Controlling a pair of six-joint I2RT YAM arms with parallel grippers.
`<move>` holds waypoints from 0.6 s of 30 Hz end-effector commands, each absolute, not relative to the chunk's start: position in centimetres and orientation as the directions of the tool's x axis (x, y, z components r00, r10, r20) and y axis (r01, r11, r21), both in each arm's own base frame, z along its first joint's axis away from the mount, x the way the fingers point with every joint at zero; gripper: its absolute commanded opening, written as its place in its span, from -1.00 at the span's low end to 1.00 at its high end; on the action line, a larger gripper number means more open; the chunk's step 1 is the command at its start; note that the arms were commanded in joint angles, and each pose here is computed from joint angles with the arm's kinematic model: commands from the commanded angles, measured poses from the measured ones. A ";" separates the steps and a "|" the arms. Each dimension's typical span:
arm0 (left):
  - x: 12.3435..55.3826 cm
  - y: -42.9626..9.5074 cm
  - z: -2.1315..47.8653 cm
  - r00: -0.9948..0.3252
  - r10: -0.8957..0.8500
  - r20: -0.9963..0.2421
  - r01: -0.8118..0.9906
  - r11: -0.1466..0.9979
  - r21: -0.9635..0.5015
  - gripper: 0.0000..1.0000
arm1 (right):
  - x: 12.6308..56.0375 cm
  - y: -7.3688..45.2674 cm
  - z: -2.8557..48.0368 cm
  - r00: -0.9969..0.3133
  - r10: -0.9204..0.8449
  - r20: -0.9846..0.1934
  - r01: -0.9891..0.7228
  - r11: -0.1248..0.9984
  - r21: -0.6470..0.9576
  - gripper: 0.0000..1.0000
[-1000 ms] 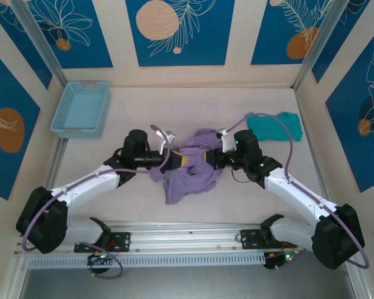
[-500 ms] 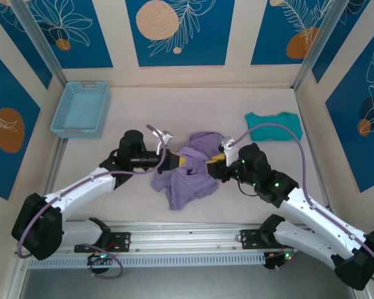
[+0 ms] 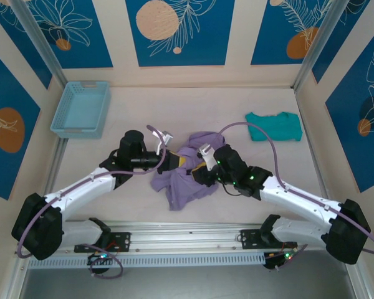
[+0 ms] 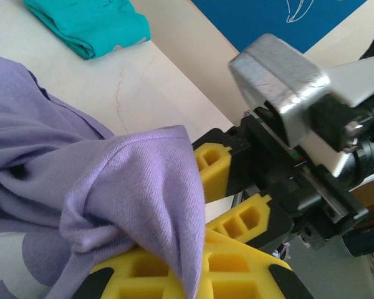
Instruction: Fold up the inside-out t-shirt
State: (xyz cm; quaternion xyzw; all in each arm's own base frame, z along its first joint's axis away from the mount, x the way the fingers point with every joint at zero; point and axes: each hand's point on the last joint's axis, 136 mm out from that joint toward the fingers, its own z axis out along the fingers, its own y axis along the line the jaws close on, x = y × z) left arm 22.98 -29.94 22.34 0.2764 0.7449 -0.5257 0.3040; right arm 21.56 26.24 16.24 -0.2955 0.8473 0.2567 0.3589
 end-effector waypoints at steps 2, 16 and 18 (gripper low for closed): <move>23.3 -29.7 22.8 -0.648 0.089 -0.757 0.742 0.298 -0.600 -1.00 | 23.2 26.7 17.9 -0.563 -0.255 -0.786 -0.650 0.724 0.231 -0.40; 25.0 -28.2 22.5 -0.651 0.025 -0.758 0.708 0.379 -0.596 -1.00 | 20.4 25.5 22.2 -0.548 -0.152 -0.822 -0.758 0.506 0.412 -1.00; 25.6 -27.6 22.2 -0.654 0.010 -0.756 0.693 0.409 -0.594 -1.00 | 18.7 25.4 23.6 -0.536 -0.128 -0.835 -0.799 0.396 0.452 -1.00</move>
